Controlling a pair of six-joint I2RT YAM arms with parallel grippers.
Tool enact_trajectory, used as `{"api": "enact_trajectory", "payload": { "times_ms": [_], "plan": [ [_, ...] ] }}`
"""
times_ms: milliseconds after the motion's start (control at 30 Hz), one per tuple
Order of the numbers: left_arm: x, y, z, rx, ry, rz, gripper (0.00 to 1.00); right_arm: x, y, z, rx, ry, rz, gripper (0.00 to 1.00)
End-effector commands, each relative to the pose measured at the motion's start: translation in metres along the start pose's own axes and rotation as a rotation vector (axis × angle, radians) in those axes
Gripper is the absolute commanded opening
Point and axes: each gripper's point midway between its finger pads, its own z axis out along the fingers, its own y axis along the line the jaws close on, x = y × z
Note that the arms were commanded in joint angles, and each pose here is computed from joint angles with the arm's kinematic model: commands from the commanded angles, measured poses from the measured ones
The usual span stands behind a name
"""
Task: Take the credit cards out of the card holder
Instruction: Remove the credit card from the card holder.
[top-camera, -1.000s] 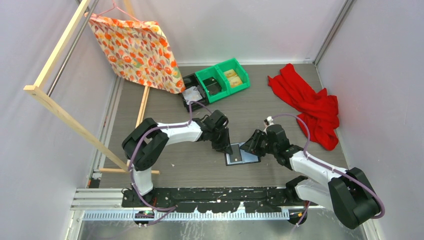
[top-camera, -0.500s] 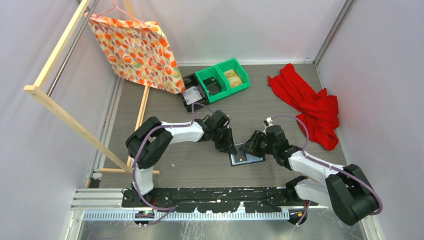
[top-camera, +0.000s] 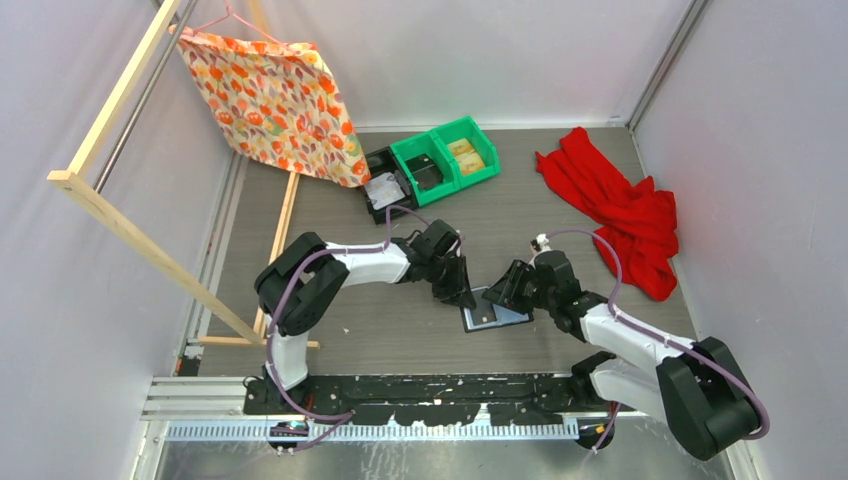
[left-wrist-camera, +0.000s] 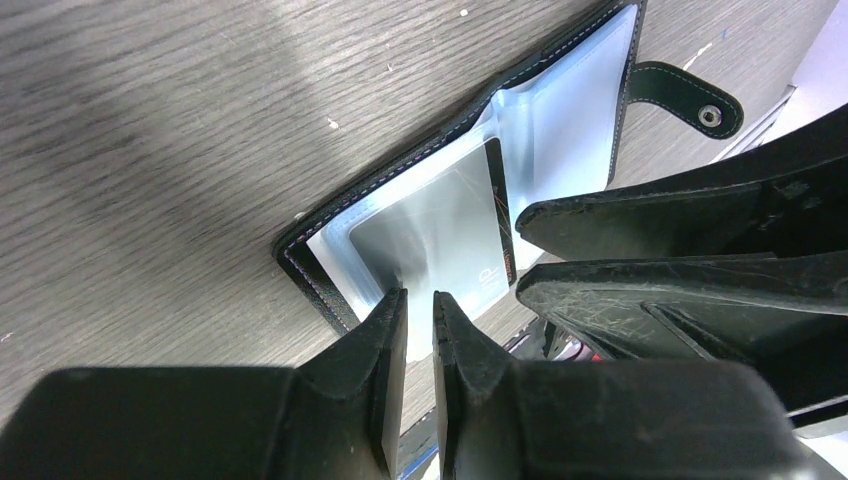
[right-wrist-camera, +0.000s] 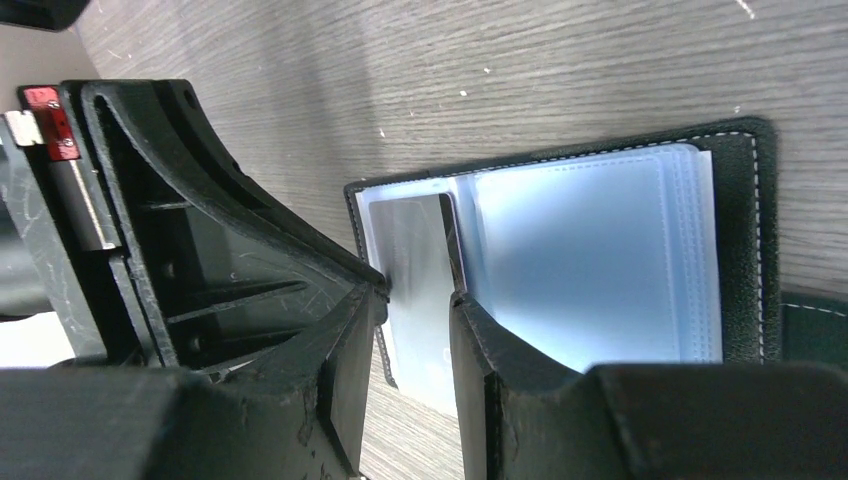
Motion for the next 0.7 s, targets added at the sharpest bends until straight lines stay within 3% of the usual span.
{"api": "enact_trajectory", "payload": {
  "times_ms": [0,667],
  "plan": [
    [0.0,0.021,0.01,-0.073,0.003,-0.003,0.18,-0.009,0.001,-0.003,-0.004,-0.043,-0.01,0.39],
    [-0.004,0.025,0.009,-0.079,0.005,0.001,0.18,0.001,-0.013,0.007,-0.053,0.019,0.097,0.35]
  ]
}}
